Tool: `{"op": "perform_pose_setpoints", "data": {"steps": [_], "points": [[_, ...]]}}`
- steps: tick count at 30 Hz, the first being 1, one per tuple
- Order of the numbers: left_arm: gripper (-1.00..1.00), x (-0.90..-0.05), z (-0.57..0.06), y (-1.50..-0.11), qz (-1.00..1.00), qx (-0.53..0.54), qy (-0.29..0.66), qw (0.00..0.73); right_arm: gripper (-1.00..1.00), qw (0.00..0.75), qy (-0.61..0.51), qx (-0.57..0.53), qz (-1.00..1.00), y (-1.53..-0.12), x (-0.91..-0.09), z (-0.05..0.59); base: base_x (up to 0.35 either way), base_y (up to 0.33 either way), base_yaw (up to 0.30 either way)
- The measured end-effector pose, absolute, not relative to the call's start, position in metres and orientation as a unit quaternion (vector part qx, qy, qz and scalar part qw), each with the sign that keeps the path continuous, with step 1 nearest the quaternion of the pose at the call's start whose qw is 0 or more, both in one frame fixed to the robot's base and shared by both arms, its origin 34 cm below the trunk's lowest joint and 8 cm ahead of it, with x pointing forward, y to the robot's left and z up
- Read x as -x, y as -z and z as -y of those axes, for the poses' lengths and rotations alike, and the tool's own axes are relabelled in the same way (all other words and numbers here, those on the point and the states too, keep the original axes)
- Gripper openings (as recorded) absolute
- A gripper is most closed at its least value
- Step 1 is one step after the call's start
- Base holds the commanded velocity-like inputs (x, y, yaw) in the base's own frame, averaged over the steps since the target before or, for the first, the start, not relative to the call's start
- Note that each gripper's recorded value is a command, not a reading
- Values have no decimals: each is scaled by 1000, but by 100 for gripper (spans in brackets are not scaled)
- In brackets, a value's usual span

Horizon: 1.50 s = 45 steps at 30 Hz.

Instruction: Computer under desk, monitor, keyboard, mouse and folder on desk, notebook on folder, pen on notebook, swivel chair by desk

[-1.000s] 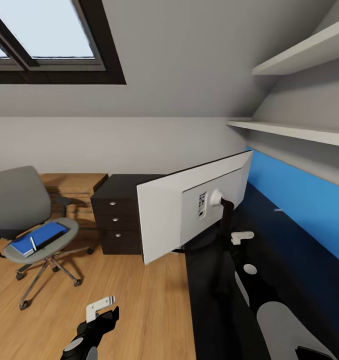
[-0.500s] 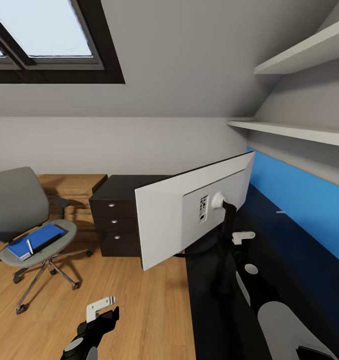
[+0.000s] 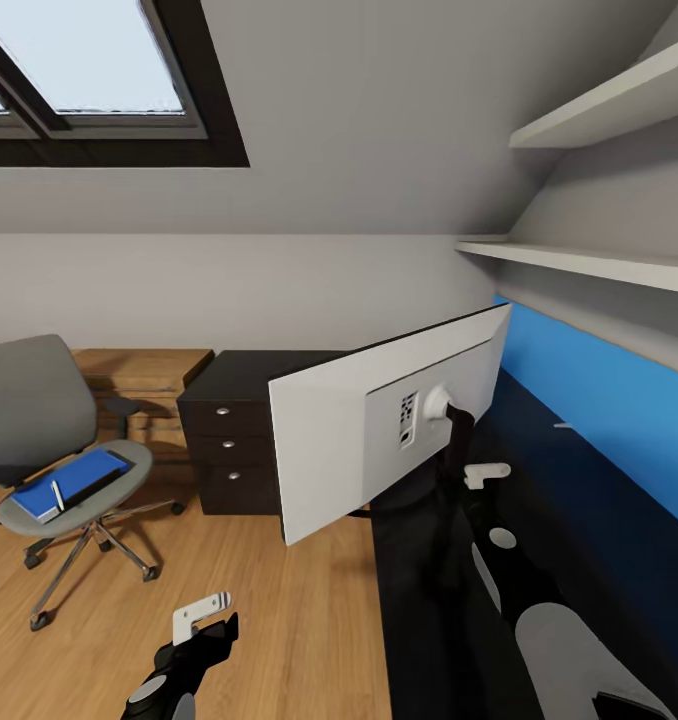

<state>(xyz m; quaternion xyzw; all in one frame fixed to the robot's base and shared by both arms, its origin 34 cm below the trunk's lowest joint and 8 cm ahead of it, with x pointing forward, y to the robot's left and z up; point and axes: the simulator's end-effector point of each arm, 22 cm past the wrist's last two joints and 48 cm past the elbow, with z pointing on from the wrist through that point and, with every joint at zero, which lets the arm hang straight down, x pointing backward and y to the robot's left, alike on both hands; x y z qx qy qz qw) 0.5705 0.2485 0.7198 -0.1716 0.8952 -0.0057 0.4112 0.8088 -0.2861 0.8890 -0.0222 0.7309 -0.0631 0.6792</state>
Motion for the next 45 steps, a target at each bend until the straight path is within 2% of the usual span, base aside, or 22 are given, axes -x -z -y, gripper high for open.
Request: {"op": "perform_pose_setpoints", "data": {"steps": [23,24,45], "points": [[100,-571,-248,-720,-895,171,6,411,100,680,63,22,-730,-890,-809,286,39,0,0],[100,-571,-248,-720,-895,171,6,411,-100,680,63,22,-730,-890,-809,286,0,0,0],[100,-571,-248,-720,-895,171,6,411,-100,681,63,22,-730,-890,-809,286,0,0,0]]}}
